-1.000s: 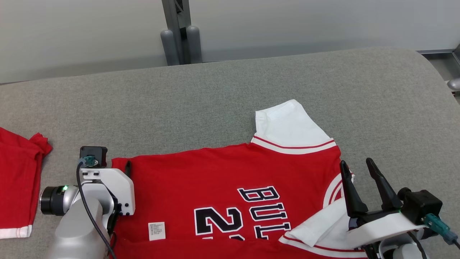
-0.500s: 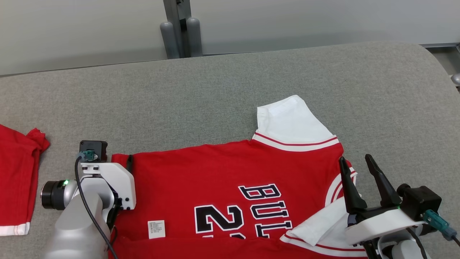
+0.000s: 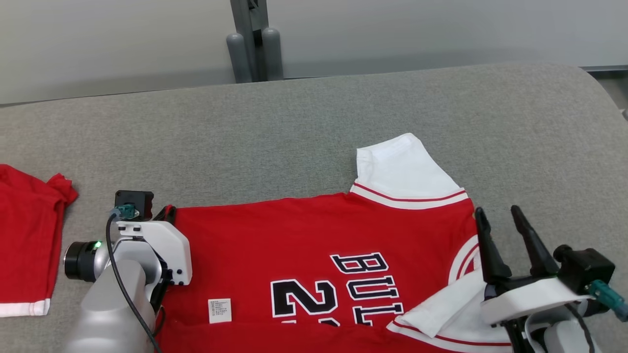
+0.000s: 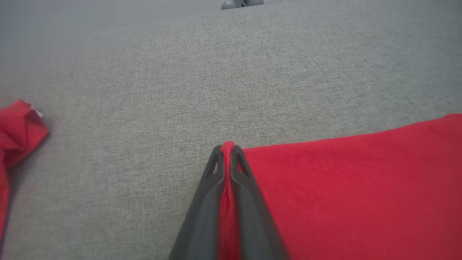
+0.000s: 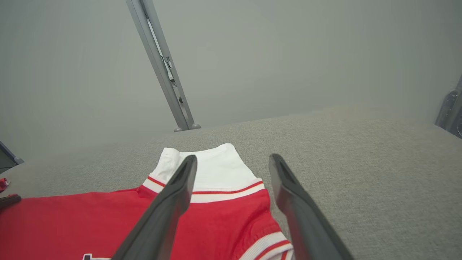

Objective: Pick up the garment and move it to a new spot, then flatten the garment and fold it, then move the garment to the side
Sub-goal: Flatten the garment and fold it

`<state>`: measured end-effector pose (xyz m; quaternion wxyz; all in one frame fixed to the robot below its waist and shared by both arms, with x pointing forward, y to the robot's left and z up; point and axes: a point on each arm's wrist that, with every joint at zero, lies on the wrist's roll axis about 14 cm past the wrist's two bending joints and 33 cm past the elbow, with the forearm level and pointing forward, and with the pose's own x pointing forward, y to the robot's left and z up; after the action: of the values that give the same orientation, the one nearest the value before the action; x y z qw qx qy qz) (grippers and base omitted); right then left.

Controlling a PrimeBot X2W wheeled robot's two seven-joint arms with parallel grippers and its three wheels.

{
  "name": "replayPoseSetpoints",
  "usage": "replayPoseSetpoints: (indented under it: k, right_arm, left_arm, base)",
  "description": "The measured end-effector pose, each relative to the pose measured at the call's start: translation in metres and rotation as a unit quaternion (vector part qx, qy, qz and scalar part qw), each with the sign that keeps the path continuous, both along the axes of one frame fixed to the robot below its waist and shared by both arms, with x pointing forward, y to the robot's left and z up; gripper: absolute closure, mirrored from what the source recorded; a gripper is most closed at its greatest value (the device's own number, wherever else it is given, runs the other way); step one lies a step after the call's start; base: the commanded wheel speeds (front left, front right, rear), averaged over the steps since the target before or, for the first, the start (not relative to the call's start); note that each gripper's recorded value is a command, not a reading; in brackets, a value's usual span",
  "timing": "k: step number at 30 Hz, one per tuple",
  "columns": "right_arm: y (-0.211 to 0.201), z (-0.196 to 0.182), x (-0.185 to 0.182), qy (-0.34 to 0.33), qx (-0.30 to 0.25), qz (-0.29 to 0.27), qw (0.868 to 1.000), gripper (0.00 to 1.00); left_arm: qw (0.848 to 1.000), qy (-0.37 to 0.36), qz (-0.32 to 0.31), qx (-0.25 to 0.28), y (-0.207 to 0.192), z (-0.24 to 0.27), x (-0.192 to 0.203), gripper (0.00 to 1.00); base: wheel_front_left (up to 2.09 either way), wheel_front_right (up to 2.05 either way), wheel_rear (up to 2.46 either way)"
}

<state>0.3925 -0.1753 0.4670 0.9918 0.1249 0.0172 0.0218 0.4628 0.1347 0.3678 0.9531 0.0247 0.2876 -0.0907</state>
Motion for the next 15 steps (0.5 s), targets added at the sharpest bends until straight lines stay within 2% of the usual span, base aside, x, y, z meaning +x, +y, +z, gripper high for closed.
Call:
replayPoseSetpoints:
  k: [2,3,7,15]
  right_arm:
    - [-0.002,0.004,0.005,-0.006,0.002,-0.002,1.000,0.00]
    - [-0.004,0.003,0.012,-0.003,0.023,-0.005,1.000,0.00]
    - [-0.006,0.000,0.029,0.011,0.026,0.004,1.000,0.00]
    - [0.008,-0.002,0.100,0.078,-0.005,0.059,0.995,0.00]
  left_arm:
    - [1.000,-0.011,0.000,-0.003,0.000,0.004,-0.001,1.00]
    - [1.000,-0.021,0.000,-0.004,0.000,0.007,-0.002,1.00]
    - [1.000,-0.030,-0.001,-0.008,0.000,0.009,-0.005,1.00]
    - [0.999,-0.045,0.001,-0.009,0.008,0.009,-0.011,1.00]
  base:
    - [0.00,0.00,0.00]
    - [0.00,0.00,0.00]
    - [0.00,0.00,0.00]
    - [0.00,0.00,0.00]
